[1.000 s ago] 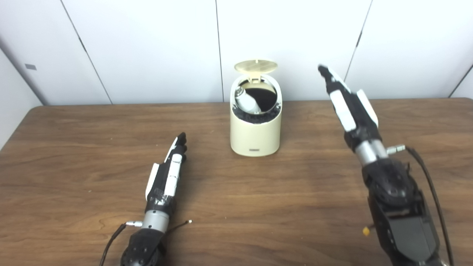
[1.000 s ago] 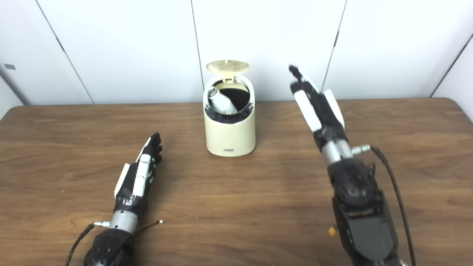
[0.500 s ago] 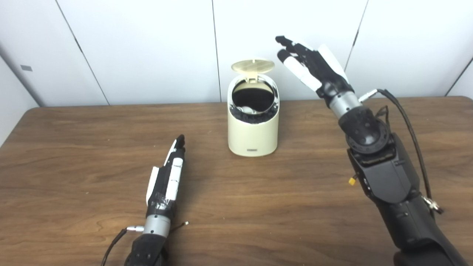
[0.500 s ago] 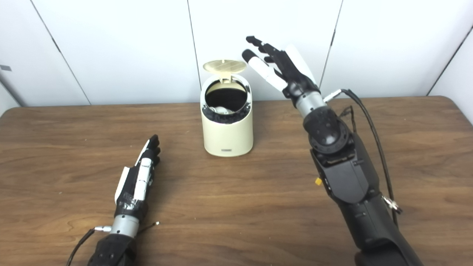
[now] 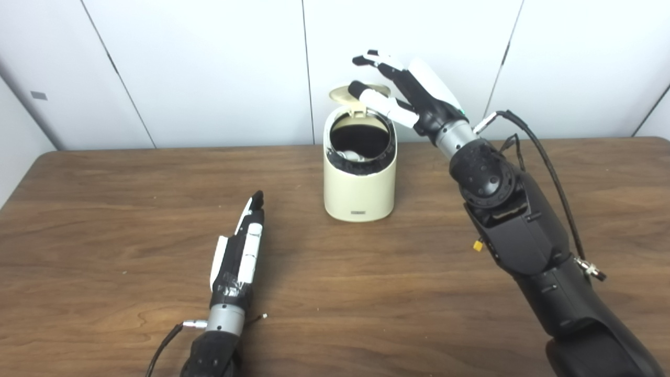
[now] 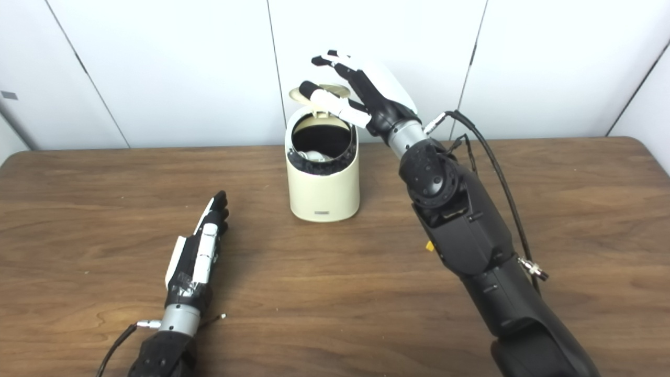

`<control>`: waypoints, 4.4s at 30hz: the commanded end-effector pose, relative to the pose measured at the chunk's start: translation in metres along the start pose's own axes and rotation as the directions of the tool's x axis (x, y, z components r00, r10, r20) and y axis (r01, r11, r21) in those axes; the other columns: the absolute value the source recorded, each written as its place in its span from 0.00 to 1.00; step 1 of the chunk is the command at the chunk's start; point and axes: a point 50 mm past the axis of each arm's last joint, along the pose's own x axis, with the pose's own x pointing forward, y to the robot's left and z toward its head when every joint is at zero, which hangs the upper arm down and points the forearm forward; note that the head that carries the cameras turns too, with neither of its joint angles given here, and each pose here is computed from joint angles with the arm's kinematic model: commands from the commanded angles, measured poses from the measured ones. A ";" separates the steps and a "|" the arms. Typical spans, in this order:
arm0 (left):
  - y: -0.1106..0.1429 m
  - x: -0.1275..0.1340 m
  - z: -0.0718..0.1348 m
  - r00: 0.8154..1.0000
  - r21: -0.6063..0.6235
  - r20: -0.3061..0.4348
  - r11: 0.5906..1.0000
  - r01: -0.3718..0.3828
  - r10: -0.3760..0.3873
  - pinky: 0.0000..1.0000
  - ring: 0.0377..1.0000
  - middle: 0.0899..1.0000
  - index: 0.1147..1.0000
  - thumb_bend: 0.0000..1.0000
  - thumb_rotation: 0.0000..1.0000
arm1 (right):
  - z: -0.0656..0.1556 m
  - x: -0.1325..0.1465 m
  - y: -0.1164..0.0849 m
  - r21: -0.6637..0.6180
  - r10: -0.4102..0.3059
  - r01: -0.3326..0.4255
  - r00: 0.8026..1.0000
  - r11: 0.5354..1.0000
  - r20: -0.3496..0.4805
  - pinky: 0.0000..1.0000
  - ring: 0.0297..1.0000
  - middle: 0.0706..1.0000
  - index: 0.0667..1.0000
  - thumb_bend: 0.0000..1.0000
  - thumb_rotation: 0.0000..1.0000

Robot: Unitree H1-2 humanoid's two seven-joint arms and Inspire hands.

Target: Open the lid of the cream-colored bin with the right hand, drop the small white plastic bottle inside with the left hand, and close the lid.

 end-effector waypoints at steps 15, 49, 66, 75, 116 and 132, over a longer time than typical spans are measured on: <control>-0.007 0.003 -0.001 1.000 0.001 -0.018 1.000 -0.006 0.006 1.00 1.00 1.00 0.99 0.56 1.00 | 0.012 -0.035 -0.026 -0.121 0.007 0.005 0.995 0.993 0.104 1.00 1.00 0.99 0.76 0.63 1.00; -0.010 0.006 0.009 0.999 0.010 -0.003 0.999 -0.033 0.033 1.00 0.99 1.00 0.99 0.57 1.00 | 0.001 -0.052 0.001 -0.180 0.139 -0.128 0.989 0.975 0.053 1.00 1.00 0.98 0.71 0.64 1.00; -0.011 0.007 0.012 0.999 0.014 -0.013 0.999 -0.042 0.042 1.00 1.00 1.00 0.97 0.60 1.00 | -0.014 -0.064 0.001 -0.193 0.167 -0.160 0.986 0.968 0.021 1.00 1.00 0.99 0.71 0.61 1.00; -0.011 0.006 0.013 0.999 0.029 -0.001 0.999 -0.046 0.046 1.00 0.99 0.99 0.97 0.59 1.00 | -0.019 -0.066 0.001 -0.184 0.170 -0.165 0.985 0.969 0.010 1.00 1.00 1.00 0.71 0.61 1.00; -0.008 0.007 0.012 0.999 -0.010 -0.001 0.999 -0.050 0.050 1.00 0.99 0.99 0.97 0.60 1.00 | -0.004 -0.093 -0.030 -0.099 -0.046 0.047 0.999 0.994 0.011 1.00 1.00 1.00 0.90 0.58 1.00; 0.022 -0.006 0.014 0.998 -0.053 0.038 0.997 -0.056 0.058 1.00 1.00 1.00 0.98 0.56 1.00 | -0.080 -0.192 0.004 0.334 -0.058 0.146 0.964 0.931 -0.259 0.99 0.99 0.99 0.93 0.62 1.00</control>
